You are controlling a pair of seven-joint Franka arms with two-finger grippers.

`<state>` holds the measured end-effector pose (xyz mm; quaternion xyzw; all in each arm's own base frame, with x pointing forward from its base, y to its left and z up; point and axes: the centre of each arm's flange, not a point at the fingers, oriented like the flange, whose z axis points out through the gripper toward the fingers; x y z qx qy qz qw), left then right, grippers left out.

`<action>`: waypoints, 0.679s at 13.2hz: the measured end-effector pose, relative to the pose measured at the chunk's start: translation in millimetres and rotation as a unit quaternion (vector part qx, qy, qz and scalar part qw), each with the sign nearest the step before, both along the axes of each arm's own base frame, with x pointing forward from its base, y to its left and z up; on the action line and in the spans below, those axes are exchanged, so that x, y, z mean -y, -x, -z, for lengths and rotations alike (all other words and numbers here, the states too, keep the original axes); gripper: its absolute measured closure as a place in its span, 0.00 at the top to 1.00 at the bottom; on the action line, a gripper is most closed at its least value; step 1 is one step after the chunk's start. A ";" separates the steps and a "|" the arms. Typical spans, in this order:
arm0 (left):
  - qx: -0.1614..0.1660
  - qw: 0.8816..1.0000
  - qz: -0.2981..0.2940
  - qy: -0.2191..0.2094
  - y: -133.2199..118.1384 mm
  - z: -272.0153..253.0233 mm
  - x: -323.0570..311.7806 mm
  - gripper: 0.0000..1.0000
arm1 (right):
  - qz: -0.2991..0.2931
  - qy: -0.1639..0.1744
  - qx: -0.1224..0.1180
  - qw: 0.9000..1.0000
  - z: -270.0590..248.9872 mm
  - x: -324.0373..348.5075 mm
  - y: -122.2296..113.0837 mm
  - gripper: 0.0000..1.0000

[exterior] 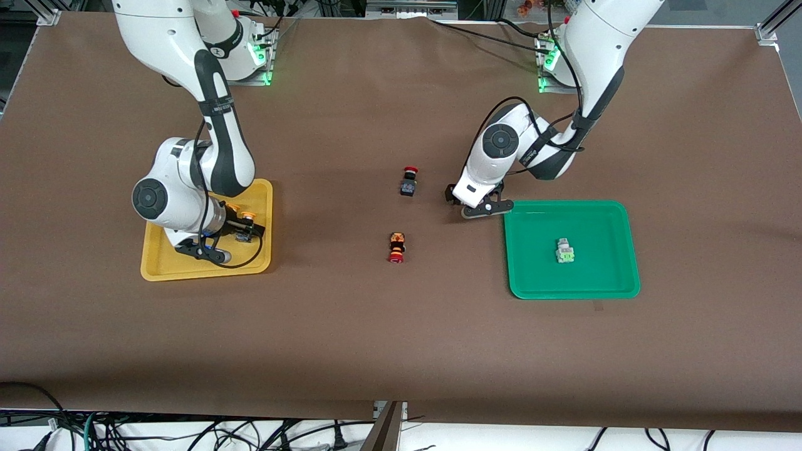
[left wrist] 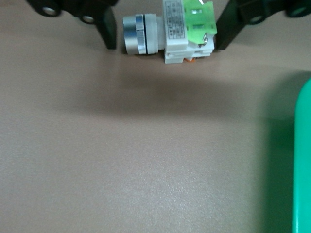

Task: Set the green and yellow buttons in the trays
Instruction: 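Carry the second blue button to the yellow tray while the left gripper grasps another button, then withdraw the right gripper while the left gripper lowers the green button into the tray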

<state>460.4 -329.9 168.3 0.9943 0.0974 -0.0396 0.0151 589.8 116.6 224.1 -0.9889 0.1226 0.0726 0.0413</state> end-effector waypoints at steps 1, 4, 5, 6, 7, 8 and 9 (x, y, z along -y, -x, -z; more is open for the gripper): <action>0.000 1.000 0.000 0.000 0.0 0.3 0.0 0.69 | 0.003 -0.009 0.000 1.000 -15.7 -7.5 -0.9 0.99; 0.006 1.000 -0.004 0.003 -6.9 -5.1 -0.6 0.69 | -0.017 -0.003 0.015 1.000 -102.5 -19.2 1.4 1.00; 0.011 1.000 -0.007 0.002 -14.0 -13.5 -3.2 0.69 | -0.026 0.002 0.026 0.999 -141.0 -16.8 6.2 1.00; 0.009 1.000 -0.012 -0.011 -23.6 -27.5 -9.3 0.69 | -0.037 0.000 0.036 0.999 -179.9 -11.6 14.6 1.00; -0.001 0.999 -0.016 -0.034 -34.3 -47.5 -16.8 0.69 | -0.046 -0.004 0.041 0.998 -213.9 -4.3 25.2 1.00; -0.017 0.998 -0.014 -0.062 -46.1 -73.0 -23.5 0.69 | -0.055 -0.007 0.044 0.997 -242.1 3.7 36.4 1.00; -0.036 0.995 -0.005 -0.090 -57.9 -102.6 -29.6 0.69 | -0.064 -0.008 0.046 0.997 -265.9 11.2 47.0 1.00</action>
